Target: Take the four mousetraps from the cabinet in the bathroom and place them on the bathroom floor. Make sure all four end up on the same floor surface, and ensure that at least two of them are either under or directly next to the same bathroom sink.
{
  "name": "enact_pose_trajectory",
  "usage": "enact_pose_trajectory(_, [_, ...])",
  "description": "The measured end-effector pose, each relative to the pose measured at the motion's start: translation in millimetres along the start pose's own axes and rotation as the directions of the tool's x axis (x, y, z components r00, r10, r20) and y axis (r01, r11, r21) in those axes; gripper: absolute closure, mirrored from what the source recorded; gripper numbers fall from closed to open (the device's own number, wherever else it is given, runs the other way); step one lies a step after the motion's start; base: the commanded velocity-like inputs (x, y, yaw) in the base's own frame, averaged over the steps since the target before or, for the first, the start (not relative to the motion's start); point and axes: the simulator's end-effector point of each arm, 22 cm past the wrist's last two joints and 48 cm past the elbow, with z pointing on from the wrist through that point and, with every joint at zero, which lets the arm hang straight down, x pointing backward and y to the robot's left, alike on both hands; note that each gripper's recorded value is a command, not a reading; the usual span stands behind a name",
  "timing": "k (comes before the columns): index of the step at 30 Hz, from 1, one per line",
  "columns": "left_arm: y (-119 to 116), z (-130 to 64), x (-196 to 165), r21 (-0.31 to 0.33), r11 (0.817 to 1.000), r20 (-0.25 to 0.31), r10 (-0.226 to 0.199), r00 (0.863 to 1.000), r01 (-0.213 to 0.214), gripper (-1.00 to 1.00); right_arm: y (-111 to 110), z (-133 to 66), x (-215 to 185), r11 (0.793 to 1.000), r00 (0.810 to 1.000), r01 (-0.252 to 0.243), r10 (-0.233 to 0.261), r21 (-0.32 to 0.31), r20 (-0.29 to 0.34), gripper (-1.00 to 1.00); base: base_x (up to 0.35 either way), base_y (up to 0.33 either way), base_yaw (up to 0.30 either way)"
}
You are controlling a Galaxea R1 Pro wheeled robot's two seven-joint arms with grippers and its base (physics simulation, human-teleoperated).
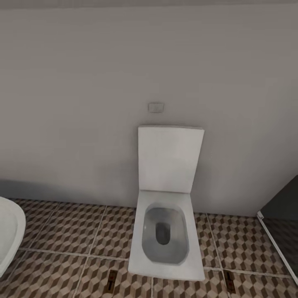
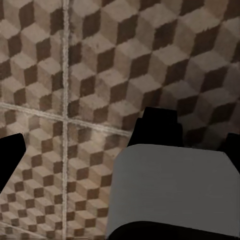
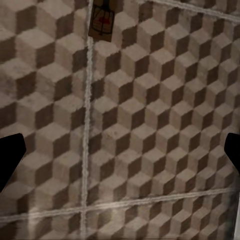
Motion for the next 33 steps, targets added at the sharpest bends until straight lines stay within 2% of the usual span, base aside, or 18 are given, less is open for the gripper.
enact_pose_trajectory(2, [1, -3.5, 3, -0.001, 1.0, -0.005, 0.001, 1.0, -0.001, -1.0, 5, -4.3, 1, 1.0, 1.0, -0.001, 0.001, -0.009, -0.003, -1.0, 0.0, 0.0, 0.0])
enact_pose_trajectory(3, [3, -5.1, 5, -0.002, 1.0, -0.008, 0.002, 1.0, -0.002, -1.0, 14, -7.0, 2, 1.0, 1.0, -0.003, 0.003, -0.02, -0.006, -1.0, 0.0, 0.0, 0.0])
enact_pose_trajectory(4, [6, -6.2, 11, -0.006, 1.0, -0.016, 0.003, 1.0, -0.004, -1.0, 37, -11.0, 3, 0.999, 1.0, -0.007, 0.007, -0.051, -0.008, -1.0, 0.0, 0.0, 0.0])
enact_pose_trajectory(8, [12, -12.8, 15, -0.012, 1.0, -0.022, 0.005, 1.0, -0.005, -1.0, 67, -21.7, 0, 0.996, 1.0, -0.022, 0.021, -0.09, -0.01, -1.0, 0.0, 0.0, 0.0])
enact_pose_trajectory(14, [18, -22.9, 25, -0.016, 1.0, -0.036, 0.01, 0.999, -0.011, -1.0, 97, -37.4, -5, 0.991, 0.999, -0.035, 0.034, -0.132, -0.013, -1.0, 0.0, 0.0, 0.0])
enact_pose_trajectory(21, [19, -35.9, 43, -0.011, 1.0, -0.06, 0.018, 0.998, -0.019, -1.0, 93, -49.2, -9, 0.991, 0.999, -0.034, 0.033, -0.13, -0.014, -1.0, 0.0, 0.0, 0.0])
enact_pose_trajectory(33, [23, -57.9, 45, -0.008, 1.0, -0.065, 0.02, 0.998, -0.021, -1.0, 87, -69.0, -17, 0.991, 0.999, -0.034, 0.033, -0.132, -0.015, -1.0, 0.0, 0.0, 0.0])
